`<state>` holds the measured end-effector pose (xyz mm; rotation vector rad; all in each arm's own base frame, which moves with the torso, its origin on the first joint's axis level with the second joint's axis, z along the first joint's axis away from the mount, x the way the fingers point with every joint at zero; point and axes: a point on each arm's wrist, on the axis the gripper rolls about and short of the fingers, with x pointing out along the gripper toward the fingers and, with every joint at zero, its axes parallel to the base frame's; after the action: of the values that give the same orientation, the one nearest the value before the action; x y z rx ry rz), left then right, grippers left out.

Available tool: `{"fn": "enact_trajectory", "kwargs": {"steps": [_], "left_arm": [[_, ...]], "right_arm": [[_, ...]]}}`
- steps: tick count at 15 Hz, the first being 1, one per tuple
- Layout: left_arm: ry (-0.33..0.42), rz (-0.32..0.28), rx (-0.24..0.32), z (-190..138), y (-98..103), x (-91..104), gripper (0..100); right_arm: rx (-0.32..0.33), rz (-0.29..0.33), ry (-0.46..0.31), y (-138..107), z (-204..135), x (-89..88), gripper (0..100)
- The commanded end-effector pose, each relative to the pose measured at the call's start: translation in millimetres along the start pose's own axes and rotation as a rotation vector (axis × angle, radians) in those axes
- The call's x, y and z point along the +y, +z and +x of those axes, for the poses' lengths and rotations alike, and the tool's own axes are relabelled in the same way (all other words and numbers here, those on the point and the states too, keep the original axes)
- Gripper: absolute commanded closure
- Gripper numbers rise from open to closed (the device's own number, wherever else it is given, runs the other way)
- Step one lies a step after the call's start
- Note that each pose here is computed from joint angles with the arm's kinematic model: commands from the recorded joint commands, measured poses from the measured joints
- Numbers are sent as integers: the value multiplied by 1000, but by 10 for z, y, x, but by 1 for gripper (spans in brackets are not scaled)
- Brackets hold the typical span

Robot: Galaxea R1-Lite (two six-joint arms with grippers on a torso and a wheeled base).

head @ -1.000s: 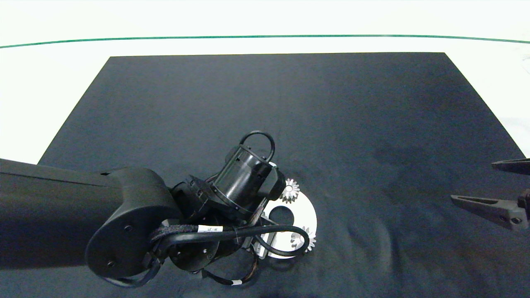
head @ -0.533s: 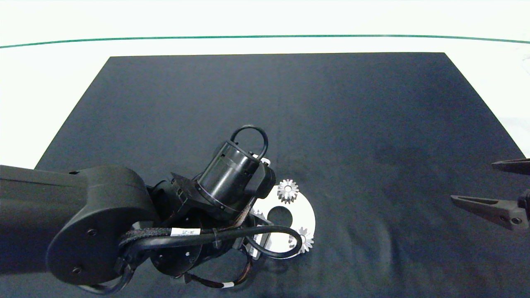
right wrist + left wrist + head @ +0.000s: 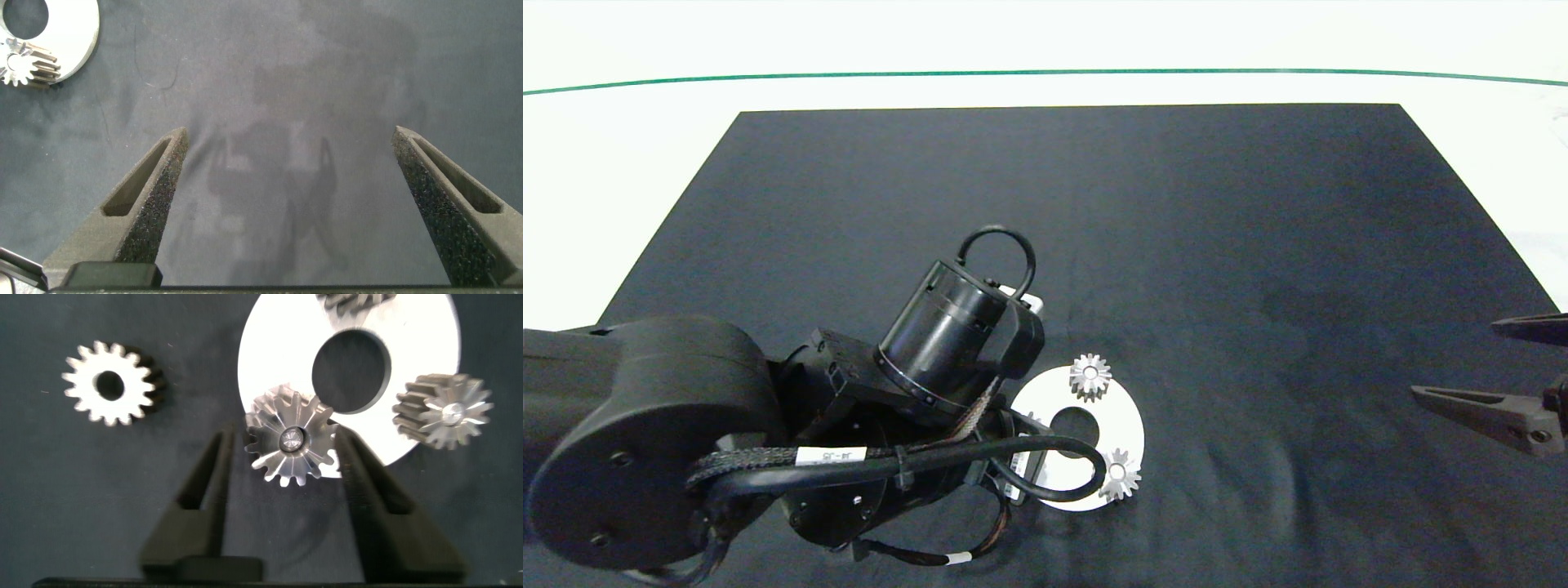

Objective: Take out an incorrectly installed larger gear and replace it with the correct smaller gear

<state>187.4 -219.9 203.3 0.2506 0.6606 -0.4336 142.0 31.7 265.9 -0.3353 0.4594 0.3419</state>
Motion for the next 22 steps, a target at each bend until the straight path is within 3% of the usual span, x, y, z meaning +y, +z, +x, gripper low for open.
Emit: {"fn": "enact_trajectory", "kwargs": {"steps": [1, 3, 4, 5, 7, 9, 11, 12, 16, 22], "left_arm": [[-6, -22, -49, -164, 57, 58, 84], [-14, -46, -81, -285, 89, 89, 84], [-18, -52, -82, -353, 101, 99, 0], [-17, -53, -72, -462, 139, 130, 0], [0, -115, -20, -711, 213, 233, 0], [9, -100, 31, -1036, 112, 371, 0], [2, -91, -1, -1082, 102, 333, 0], [-21, -58, 1, -1061, 49, 228, 0], [-48, -62, -78, -757, 48, 70, 0], [-38, -2, 24, -433, -54, -132, 0]], "right_arm": [[-11, -3, -1, 2, -38, 3, 0], [-15, -2, -4, 5, -49, 0, 0], [-15, -2, -5, 6, -45, -1, 0], [-14, -3, -10, 5, -45, -4, 0], [-22, -7, -17, 1, -80, -1, 0], [-21, 13, -60, -12, -112, -63, 0], [-43, 14, -69, -8, -147, -68, 0], [-58, 9, -60, -4, -182, -48, 0], [-162, 10, 57, 43, -312, -9, 0], [-135, 18, 78, 44, -218, -9, 0]]}}
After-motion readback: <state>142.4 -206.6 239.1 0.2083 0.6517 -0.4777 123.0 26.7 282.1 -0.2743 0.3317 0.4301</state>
